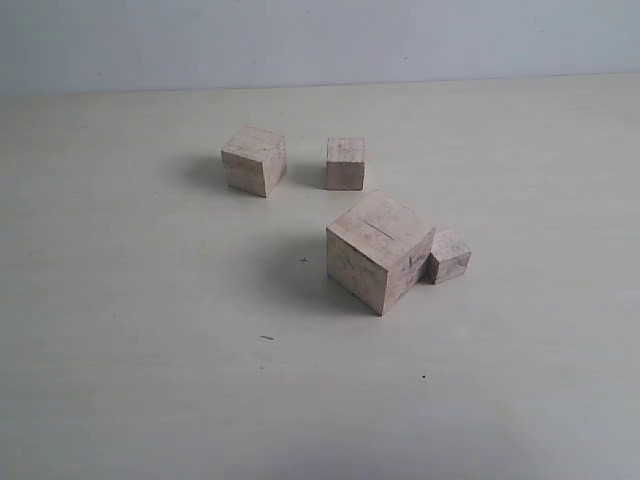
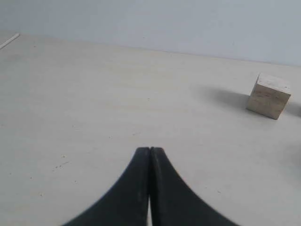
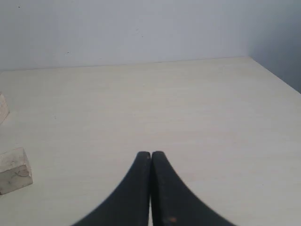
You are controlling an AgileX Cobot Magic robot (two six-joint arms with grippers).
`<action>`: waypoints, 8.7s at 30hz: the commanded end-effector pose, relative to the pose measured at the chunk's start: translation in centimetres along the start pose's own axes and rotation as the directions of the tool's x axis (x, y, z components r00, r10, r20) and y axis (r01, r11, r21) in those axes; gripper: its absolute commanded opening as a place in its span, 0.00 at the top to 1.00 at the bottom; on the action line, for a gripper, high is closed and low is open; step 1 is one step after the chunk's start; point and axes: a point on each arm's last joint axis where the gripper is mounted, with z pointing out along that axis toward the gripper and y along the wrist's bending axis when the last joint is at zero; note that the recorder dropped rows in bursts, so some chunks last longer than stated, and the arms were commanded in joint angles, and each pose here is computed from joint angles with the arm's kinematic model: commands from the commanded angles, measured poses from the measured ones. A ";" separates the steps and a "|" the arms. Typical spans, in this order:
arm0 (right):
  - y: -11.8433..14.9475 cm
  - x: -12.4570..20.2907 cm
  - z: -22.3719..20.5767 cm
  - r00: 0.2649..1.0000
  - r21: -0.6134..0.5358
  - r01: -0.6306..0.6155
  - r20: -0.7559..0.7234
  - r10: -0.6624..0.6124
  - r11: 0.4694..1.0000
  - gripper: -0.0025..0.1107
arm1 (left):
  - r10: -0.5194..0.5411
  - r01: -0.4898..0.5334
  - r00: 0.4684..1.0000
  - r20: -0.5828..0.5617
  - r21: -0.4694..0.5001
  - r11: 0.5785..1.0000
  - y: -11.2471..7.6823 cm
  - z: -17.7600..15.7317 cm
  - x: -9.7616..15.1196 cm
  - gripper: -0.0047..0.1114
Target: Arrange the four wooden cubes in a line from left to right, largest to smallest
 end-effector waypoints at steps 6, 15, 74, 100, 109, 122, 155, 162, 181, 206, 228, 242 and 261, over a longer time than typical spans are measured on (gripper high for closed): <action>0.0 0.1 0.0 1.000 0.007 0.007 0.008 -0.007 1.000 0.98 | -0.005 0.005 1.000 0.013 0.010 1.000 -0.1 0.0 0.0 0.96; 0.0 0.1 0.0 1.000 0.007 0.007 0.008 -0.007 1.000 0.98 | -0.005 0.005 1.000 0.013 0.010 1.000 -0.1 0.0 0.0 0.96; 11.5 -18.9 11.0 0.806 -0.612 -0.181 -0.541 -0.240 0.770 0.98 | -0.005 0.005 1.000 0.013 0.010 1.000 -0.1 0.0 0.0 0.96; 19.6 -13.4 16.4 0.706 -0.763 -0.012 -0.464 -0.535 0.646 0.71 | -0.005 0.005 1.000 0.013 0.010 1.000 -0.1 0.0 0.0 0.96; 22.3 -10.3 19.2 0.616 -0.809 0.180 -0.351 -0.705 0.560 0.05 | -0.005 0.005 1.000 0.013 0.010 1.000 -0.1 0.0 0.0 0.96; 22.7 -7.2 21.4 0.562 -0.784 0.185 -0.411 -0.718 0.593 0.05 | -0.005 0.005 1.000 0.013 0.010 1.000 -0.1 0.0 0.0 0.96; 26.7 -14.1 24.6 0.519 -0.875 0.309 -0.174 -0.837 0.373 0.98 | -0.005 0.005 1.000 0.013 0.010 1.000 -0.1 0.0 0.0 0.96; 29.5 -14.9 25.5 0.511 -0.928 0.365 0.133 -0.850 0.074 0.98 | -0.005 0.005 1.000 0.013 0.010 1.000 -0.1 0.0 0.0 0.96; 36.7 -4.5 25.8 0.249 -0.923 0.331 0.285 -0.925 -0.196 0.98 | -0.005 0.005 1.000 0.013 0.010 1.000 -0.1 0.0 0.0 0.96; 36.7 -2.6 26.6 0.237 -0.949 0.296 0.181 -0.955 -0.106 0.77 | -0.005 0.005 1.000 0.013 0.010 1.000 -0.1 0.0 0.0 0.96; 36.4 -8.0 24.9 0.317 -0.921 0.383 0.206 -0.926 -0.074 0.05 | -0.005 0.005 1.000 0.013 0.010 1.000 -0.1 0.0 0.0 0.96; 33.5 -15.1 27.1 0.479 -0.632 0.668 -0.041 -0.877 0.394 0.05 | -0.005 0.005 1.000 0.013 0.010 1.000 -0.1 0.0 0.0 0.96; 28.8 -12.9 34.4 0.729 -0.756 0.345 -0.158 -0.666 0.557 0.05 | -0.005 0.005 1.000 0.013 0.010 1.000 -0.1 0.0 0.0 0.96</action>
